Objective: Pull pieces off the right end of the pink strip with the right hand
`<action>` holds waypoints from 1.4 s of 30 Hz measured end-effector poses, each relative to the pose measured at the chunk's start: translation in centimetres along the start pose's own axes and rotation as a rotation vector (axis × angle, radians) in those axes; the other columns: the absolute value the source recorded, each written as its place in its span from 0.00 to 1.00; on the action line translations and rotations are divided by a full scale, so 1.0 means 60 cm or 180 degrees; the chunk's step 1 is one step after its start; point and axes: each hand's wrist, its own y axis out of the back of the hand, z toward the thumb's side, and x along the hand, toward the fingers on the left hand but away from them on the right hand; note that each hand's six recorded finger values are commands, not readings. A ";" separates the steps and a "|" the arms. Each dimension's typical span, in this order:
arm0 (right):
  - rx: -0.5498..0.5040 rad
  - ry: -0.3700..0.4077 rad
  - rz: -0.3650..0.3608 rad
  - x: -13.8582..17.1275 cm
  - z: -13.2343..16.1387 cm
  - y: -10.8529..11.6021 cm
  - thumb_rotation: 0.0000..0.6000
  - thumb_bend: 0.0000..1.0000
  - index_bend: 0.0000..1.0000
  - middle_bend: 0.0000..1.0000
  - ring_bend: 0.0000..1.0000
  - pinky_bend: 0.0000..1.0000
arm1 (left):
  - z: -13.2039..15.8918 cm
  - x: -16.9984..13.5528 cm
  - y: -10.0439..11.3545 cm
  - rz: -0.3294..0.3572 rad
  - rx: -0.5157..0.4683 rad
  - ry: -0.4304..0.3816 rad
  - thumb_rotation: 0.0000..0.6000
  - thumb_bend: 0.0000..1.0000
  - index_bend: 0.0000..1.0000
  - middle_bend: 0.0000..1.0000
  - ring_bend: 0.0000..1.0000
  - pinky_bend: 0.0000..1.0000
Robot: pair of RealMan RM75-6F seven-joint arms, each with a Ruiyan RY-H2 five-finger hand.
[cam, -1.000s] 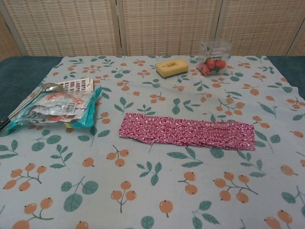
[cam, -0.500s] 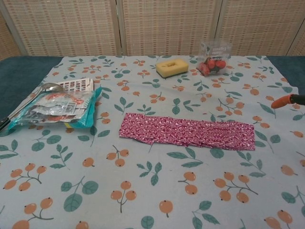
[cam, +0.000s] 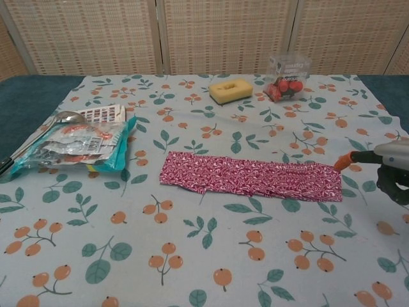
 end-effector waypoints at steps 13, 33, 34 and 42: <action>-0.0022 -0.0271 -0.0083 -0.030 0.006 -0.020 1.00 1.00 0.12 0.88 0.98 0.88 | 0.000 0.000 0.001 0.0001 -0.0010 -0.0007 1.00 0.37 0.15 0.06 0.05 0.24; 0.0049 -0.0357 0.0176 -0.053 -0.001 -0.047 1.00 1.00 0.20 0.88 0.98 0.88 | -0.001 0.001 0.002 0.0002 -0.0035 -0.0002 1.00 0.37 0.15 0.06 0.05 0.24; 0.0066 -0.0369 0.0189 -0.052 -0.003 -0.048 1.00 1.00 0.22 0.88 0.98 0.88 | -0.002 0.000 0.002 0.0002 -0.0033 -0.0002 1.00 0.37 0.15 0.06 0.05 0.24; 0.0197 -0.0467 0.0302 -0.029 -0.026 -0.056 1.00 1.00 0.30 0.88 0.98 0.88 | -0.001 -0.001 0.002 0.0004 -0.0034 -0.0002 1.00 0.37 0.15 0.07 0.05 0.24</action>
